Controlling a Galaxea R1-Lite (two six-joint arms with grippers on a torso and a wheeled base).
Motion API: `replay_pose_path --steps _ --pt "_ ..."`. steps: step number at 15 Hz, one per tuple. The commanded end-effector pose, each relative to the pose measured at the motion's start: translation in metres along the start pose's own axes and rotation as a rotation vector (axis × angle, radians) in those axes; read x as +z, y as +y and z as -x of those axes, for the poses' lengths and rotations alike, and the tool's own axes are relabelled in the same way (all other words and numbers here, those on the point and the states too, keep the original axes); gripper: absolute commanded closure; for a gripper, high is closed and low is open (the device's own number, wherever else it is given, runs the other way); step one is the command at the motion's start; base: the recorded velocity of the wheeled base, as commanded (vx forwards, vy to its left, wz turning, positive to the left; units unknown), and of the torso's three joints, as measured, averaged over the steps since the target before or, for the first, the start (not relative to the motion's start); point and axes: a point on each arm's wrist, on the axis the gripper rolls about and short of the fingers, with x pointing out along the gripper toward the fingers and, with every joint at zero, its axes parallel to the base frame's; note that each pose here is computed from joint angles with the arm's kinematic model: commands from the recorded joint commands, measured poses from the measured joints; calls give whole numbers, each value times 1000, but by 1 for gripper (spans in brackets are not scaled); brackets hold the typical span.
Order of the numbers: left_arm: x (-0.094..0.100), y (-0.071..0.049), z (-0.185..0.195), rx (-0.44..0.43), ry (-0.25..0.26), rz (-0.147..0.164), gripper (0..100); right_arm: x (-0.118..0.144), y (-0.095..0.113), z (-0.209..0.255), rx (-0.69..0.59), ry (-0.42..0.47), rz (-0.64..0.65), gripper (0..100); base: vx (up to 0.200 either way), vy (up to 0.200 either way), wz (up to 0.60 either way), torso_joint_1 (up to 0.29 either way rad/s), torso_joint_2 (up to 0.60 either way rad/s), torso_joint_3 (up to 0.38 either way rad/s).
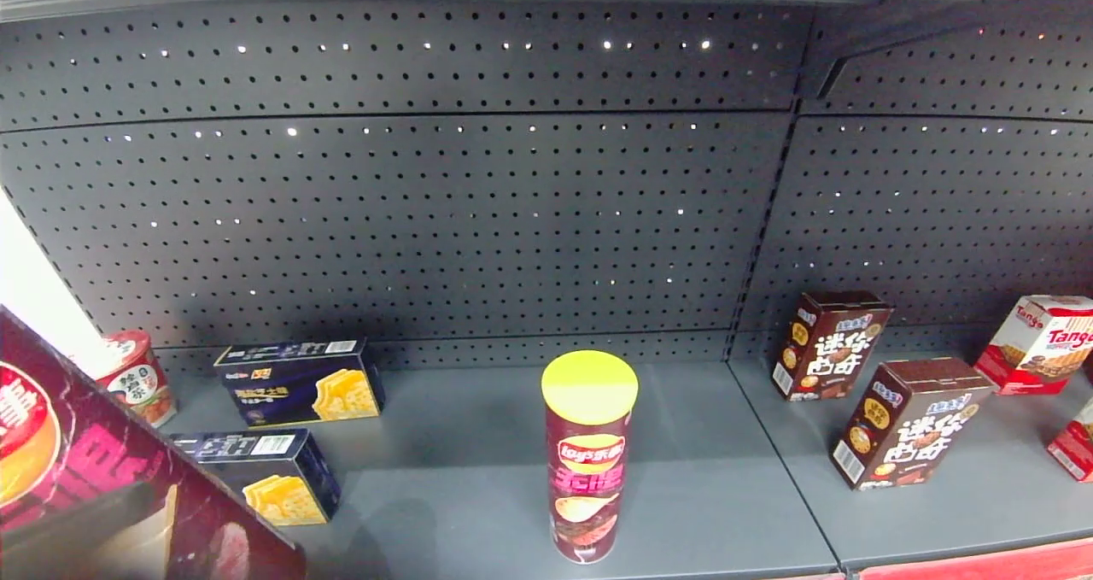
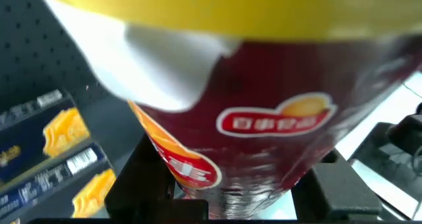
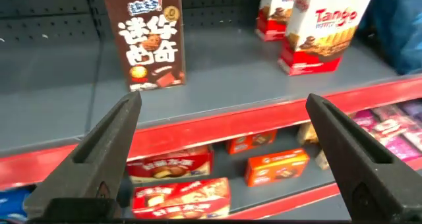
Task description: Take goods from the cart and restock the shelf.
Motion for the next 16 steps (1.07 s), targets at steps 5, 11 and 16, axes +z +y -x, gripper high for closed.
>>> replay_pose_path --steps 5,11,16 --pt "9 51 -68 -135 62 46 100 0 0 0 21 2 -22 0 0 0 0 0 0 0" --pt "-4 86 -134 -205 41 13 100 0 1 0 24 5 -36 0 0 0 0 0 0 0" --pt "-6 86 -169 -285 47 -20 100 0 1 0 23 3 -34 0 0 0 0 0 0 0"
